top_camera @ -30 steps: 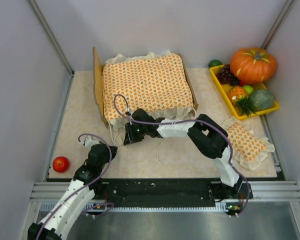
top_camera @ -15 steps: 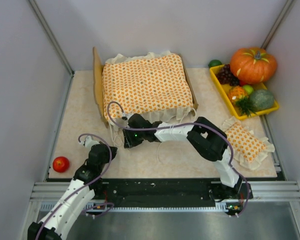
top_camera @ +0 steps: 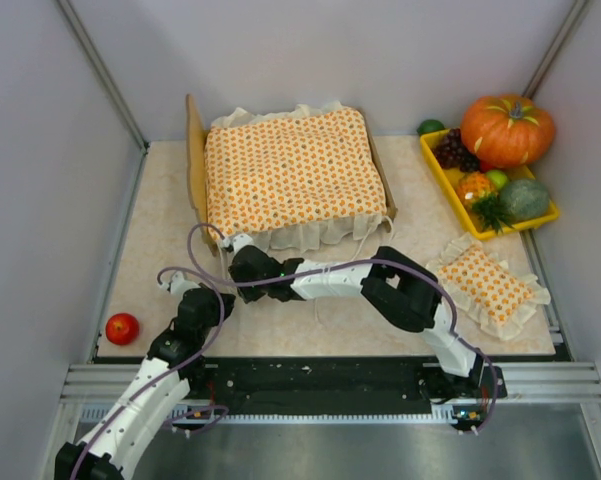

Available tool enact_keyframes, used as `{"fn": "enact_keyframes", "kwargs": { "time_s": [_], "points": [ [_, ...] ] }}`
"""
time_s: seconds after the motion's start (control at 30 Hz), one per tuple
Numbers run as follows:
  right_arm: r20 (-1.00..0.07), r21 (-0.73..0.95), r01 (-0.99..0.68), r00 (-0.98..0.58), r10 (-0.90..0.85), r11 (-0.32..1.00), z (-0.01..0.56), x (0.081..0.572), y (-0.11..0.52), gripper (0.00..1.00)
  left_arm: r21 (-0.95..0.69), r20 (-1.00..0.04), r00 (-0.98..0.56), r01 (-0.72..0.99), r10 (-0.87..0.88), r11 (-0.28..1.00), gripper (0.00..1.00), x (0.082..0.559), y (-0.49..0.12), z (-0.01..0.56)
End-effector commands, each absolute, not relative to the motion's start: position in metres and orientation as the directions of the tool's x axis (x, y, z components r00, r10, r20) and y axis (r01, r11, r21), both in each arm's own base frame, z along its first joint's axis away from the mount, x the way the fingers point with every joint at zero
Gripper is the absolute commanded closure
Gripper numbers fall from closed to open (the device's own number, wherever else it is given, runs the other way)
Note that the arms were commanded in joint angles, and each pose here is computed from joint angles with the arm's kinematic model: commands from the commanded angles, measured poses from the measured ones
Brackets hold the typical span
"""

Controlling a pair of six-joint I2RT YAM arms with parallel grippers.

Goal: Set up the pet bed

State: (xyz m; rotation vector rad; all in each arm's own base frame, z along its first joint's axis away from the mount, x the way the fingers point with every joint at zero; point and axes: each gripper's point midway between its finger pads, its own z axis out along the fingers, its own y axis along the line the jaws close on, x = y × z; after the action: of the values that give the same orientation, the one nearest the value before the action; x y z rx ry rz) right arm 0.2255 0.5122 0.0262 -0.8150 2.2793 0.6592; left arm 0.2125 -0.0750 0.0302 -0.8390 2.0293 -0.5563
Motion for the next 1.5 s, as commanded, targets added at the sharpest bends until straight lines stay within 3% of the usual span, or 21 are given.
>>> {"fn": "enact_keyframes", "kwargs": {
  "time_s": [0.0, 0.13, 0.8, 1.07, 1.23, 1.47],
  "points": [
    [-0.59, 0.014, -0.635, -0.629, -0.506, 0.772, -0.041, 0.233, 0.461, 0.73, -0.677, -0.547, -0.382, -0.321, -0.744, 0.663, 1.0, 0.222, -0.078, 0.049],
    [-0.586, -0.019, -0.624, -0.626, -0.515, 0.781, -0.045, 0.236, 0.454, 1.0, -0.675, -0.55, -0.383, -0.319, -0.742, 0.665, 1.0, 0.222, -0.078, 0.05],
    [-0.619, 0.093, -0.499, -0.707, -0.343, 0.861, 0.012, 0.281, 0.408, 1.0, -0.499, -0.667, -0.387, -0.403, -0.636, 0.768, 1.0, 0.207, -0.042, 0.09],
    [-0.6, 0.108, -0.455, -0.739, -0.307, 0.884, 0.008, 0.287, 0.386, 1.0, -0.481, -0.738, -0.259, -0.446, -0.623, 0.755, 1.0, 0.206, -0.015, 0.156],
    [-0.598, 0.147, -0.479, -0.74, -0.308, 0.865, 0.016, 0.285, 0.392, 1.0, -0.377, -0.834, -0.19, -0.488, -0.518, 0.787, 1.0, 0.211, 0.012, 0.191],
    [-0.582, 0.219, -0.522, -0.748, -0.319, 0.824, 0.025, 0.268, 0.411, 1.0, -0.228, -0.883, -0.248, -0.514, -0.398, 0.827, 1.0, 0.231, 0.022, 0.203]
  ]
}}
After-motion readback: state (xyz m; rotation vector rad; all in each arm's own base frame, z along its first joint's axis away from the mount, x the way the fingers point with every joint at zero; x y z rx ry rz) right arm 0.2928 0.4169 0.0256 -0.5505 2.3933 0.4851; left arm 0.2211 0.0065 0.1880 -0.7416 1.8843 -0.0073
